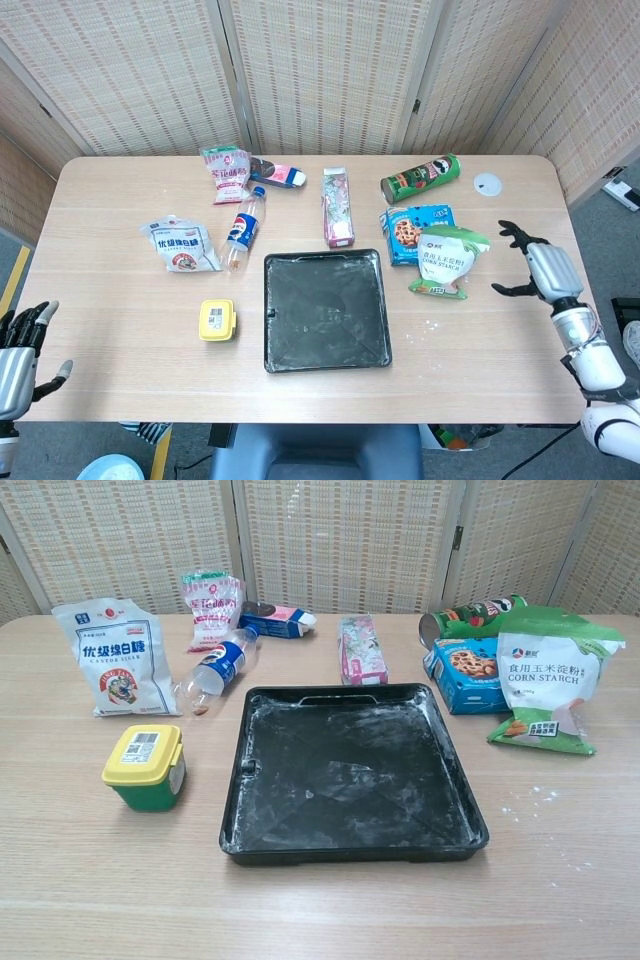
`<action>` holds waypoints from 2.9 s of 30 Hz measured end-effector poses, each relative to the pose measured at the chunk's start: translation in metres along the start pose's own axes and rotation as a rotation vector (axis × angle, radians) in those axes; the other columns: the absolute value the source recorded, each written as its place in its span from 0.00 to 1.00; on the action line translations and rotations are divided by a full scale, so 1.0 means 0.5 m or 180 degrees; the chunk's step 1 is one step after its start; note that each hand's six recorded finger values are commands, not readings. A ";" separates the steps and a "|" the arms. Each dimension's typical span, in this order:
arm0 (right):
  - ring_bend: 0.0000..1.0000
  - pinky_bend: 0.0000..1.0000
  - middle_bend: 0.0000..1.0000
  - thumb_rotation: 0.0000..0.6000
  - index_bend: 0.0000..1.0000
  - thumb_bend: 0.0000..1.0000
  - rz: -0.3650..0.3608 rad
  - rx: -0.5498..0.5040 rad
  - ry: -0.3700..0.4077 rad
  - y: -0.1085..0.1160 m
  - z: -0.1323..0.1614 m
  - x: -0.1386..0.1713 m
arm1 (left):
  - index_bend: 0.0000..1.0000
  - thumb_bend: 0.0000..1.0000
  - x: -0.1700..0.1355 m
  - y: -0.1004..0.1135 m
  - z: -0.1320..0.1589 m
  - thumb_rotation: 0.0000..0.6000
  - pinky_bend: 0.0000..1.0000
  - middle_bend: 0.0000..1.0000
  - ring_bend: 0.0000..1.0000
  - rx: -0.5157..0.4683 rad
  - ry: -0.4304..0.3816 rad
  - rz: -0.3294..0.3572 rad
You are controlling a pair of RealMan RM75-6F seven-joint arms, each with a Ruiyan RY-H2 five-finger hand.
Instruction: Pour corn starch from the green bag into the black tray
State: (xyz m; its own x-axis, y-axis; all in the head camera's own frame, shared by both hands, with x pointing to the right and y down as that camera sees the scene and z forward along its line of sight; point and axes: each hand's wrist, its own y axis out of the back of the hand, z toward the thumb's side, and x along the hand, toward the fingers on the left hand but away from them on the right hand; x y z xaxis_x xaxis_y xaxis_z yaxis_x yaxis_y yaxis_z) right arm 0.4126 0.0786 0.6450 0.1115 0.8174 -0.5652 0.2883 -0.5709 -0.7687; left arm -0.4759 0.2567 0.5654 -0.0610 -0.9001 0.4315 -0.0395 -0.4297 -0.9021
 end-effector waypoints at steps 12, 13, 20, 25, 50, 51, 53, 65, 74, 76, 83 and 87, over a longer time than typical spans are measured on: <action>0.31 0.26 0.26 1.00 0.19 0.18 0.0246 0.0348 -0.0197 -0.005 -0.006 -0.111 | 0.10 0.35 -0.001 -0.003 0.006 1.00 0.00 0.12 0.12 0.0014 0.0011 -0.0018; 0.31 0.26 0.27 1.00 0.20 0.18 0.0262 0.0364 -0.0209 -0.006 -0.005 -0.118 | 0.10 0.35 -0.002 -0.003 0.006 1.00 0.00 0.12 0.12 0.0013 0.0013 -0.0020; 0.33 0.27 0.29 1.00 0.22 0.18 0.0387 0.0484 -0.0326 -0.022 -0.010 -0.160 | 0.10 0.35 -0.009 -0.006 0.004 1.00 0.00 0.12 0.12 0.0012 0.0041 -0.0043; 0.33 0.27 0.30 1.00 0.24 0.18 0.0472 0.0464 -0.0378 -0.045 -0.017 -0.166 | 0.10 0.35 -0.011 -0.009 0.003 1.00 0.00 0.12 0.12 0.0008 0.0055 -0.0063; 0.38 0.27 0.34 1.00 0.29 0.18 0.0950 -0.0411 -0.0100 -0.166 0.030 -0.121 | 0.10 0.35 -0.018 -0.013 0.002 1.00 0.00 0.12 0.12 -0.0018 0.0056 -0.0088; 0.38 0.27 0.34 1.00 0.29 0.18 0.0977 -0.0471 -0.0075 -0.167 0.033 -0.114 | 0.10 0.35 -0.018 -0.014 0.002 1.00 0.00 0.12 0.12 -0.0021 0.0057 -0.0092; 0.38 0.27 0.34 1.00 0.29 0.18 0.1042 -0.0619 -0.0020 -0.169 0.038 -0.096 | 0.10 0.35 -0.016 -0.015 0.003 1.00 0.00 0.12 0.12 -0.0028 0.0051 -0.0093; 0.39 0.27 0.34 1.00 0.29 0.18 0.1370 -0.1415 0.0454 -0.163 0.073 0.022 | 0.11 0.35 -0.018 -0.017 0.007 1.00 0.00 0.12 0.12 -0.0053 0.0019 -0.0092; 0.39 0.27 0.34 1.00 0.29 0.18 0.1593 -0.1635 0.0797 -0.168 0.109 0.094 | 0.11 0.35 -0.020 -0.020 0.006 1.00 0.00 0.12 0.12 -0.0079 0.0010 -0.0095; 0.39 0.27 0.34 1.00 0.29 0.18 0.1616 -0.1640 0.0815 -0.171 0.113 0.100 | 0.11 0.35 -0.022 -0.021 0.004 1.00 0.00 0.12 0.13 -0.0079 0.0012 -0.0099; 0.39 0.27 0.34 1.00 0.29 0.18 0.1524 -0.1507 0.0853 -0.173 0.115 0.101 | 0.11 0.35 -0.025 -0.020 -0.001 1.00 0.00 0.12 0.13 -0.0083 0.0028 -0.0096; 0.39 0.27 0.34 1.00 0.29 0.18 0.1427 -0.1423 0.0947 -0.150 0.120 0.106 | 0.11 0.35 -0.026 -0.016 -0.002 1.00 0.00 0.12 0.14 -0.0070 0.0034 -0.0088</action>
State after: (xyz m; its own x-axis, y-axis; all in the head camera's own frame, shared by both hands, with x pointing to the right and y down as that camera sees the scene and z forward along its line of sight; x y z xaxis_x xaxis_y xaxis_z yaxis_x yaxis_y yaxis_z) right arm 0.3396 0.1603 0.6547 0.5485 0.5332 -0.6441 0.5101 -0.8238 -0.2475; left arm -0.4760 0.2720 0.5671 -0.0703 -0.8870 0.4564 -0.0634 -0.4526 -0.8894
